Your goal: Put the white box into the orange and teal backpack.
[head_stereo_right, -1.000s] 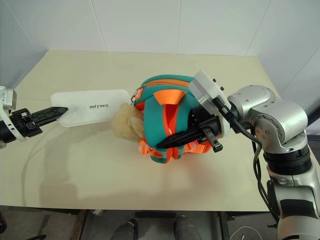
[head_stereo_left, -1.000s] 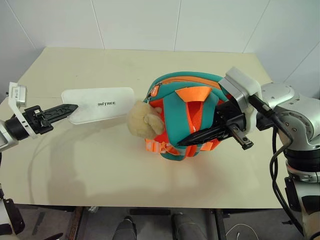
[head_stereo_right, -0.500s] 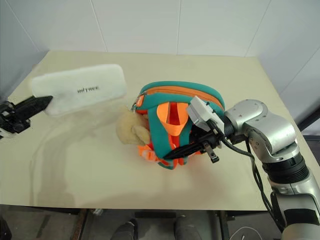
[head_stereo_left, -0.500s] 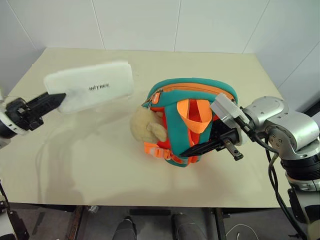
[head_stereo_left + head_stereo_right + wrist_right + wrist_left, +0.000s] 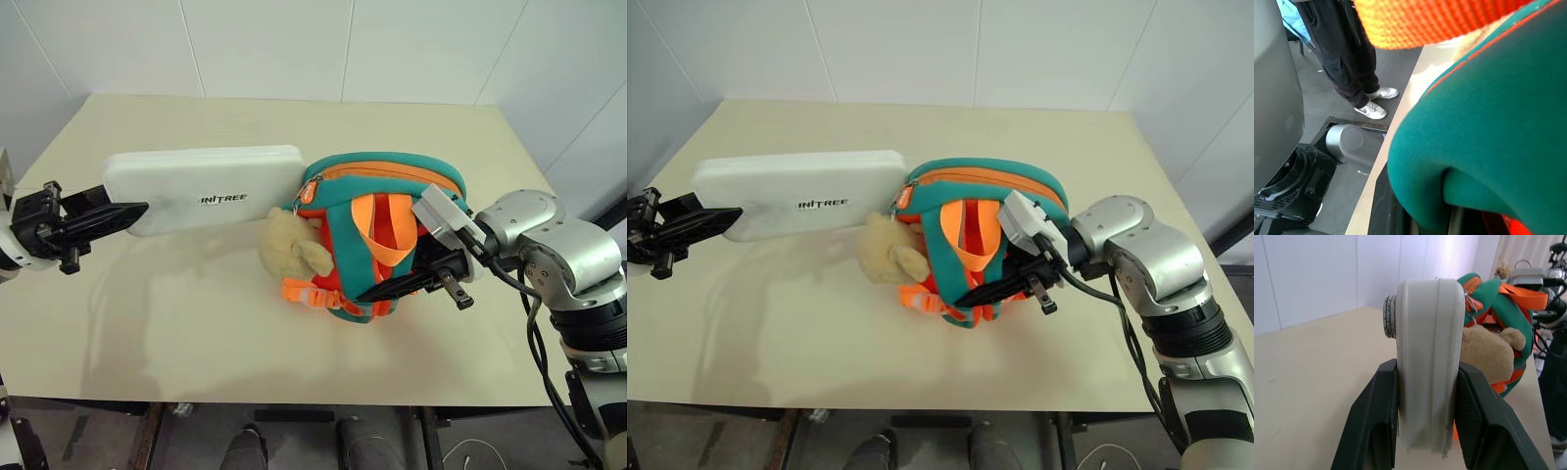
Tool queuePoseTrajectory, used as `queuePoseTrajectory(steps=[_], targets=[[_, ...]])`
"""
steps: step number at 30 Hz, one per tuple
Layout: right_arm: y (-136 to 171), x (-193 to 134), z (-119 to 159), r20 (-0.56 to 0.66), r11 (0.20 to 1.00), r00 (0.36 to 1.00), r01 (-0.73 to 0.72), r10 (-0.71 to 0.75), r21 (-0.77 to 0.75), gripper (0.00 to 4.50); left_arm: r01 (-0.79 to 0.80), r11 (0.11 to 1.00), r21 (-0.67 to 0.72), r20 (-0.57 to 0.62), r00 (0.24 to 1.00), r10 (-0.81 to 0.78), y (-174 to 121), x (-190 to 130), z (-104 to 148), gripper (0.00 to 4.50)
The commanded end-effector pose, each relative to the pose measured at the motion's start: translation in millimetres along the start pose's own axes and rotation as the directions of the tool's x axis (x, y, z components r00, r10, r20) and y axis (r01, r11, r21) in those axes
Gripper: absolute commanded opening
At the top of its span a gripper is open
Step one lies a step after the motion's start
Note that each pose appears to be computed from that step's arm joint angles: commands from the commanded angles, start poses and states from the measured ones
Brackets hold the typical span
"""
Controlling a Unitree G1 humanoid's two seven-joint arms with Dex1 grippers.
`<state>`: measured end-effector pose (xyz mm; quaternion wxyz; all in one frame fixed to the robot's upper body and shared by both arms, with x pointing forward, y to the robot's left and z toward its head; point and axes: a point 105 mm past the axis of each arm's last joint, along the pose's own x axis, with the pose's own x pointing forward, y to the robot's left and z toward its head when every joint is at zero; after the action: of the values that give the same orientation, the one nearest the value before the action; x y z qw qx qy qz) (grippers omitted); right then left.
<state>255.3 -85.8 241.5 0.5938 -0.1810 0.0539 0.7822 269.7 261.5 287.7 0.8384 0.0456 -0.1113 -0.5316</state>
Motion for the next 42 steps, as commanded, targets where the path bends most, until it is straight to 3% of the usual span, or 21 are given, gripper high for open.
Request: queuePoseTrajectory(steps=[1,7,14,20,30,42], targets=[[17,-4,22,0.012,0.994,0.997,-0.078,0.079,-0.074,0.00,0.074,0.995,0.072,-0.014,0.997,-0.073,-5,8,12,1.22],[22,-2,24,0.010,0.994,0.996,-0.090,0.090,-0.068,0.00,0.187,0.981,0.059,-0.065,0.981,-0.183,-15,22,6,1.22],[15,-2,12,-0.017,0.997,0.998,-0.064,0.063,-0.050,0.00,0.266,0.952,0.151,-0.178,0.955,-0.239,-16,33,12,1.20],[14,-4,9,-0.027,0.996,0.997,-0.072,0.070,-0.046,0.00,0.270,0.938,0.216,-0.248,0.945,-0.215,-12,26,24,1.20],[24,-2,29,0.019,0.987,0.991,-0.132,0.134,-0.091,0.00,0.289,0.905,0.314,-0.296,0.935,-0.196,-19,28,60,1.19],[13,-2,24,0.003,0.989,0.994,-0.112,0.113,-0.098,0.00,0.396,0.869,0.297,-0.384,0.883,-0.271,-31,45,38,1.19]])
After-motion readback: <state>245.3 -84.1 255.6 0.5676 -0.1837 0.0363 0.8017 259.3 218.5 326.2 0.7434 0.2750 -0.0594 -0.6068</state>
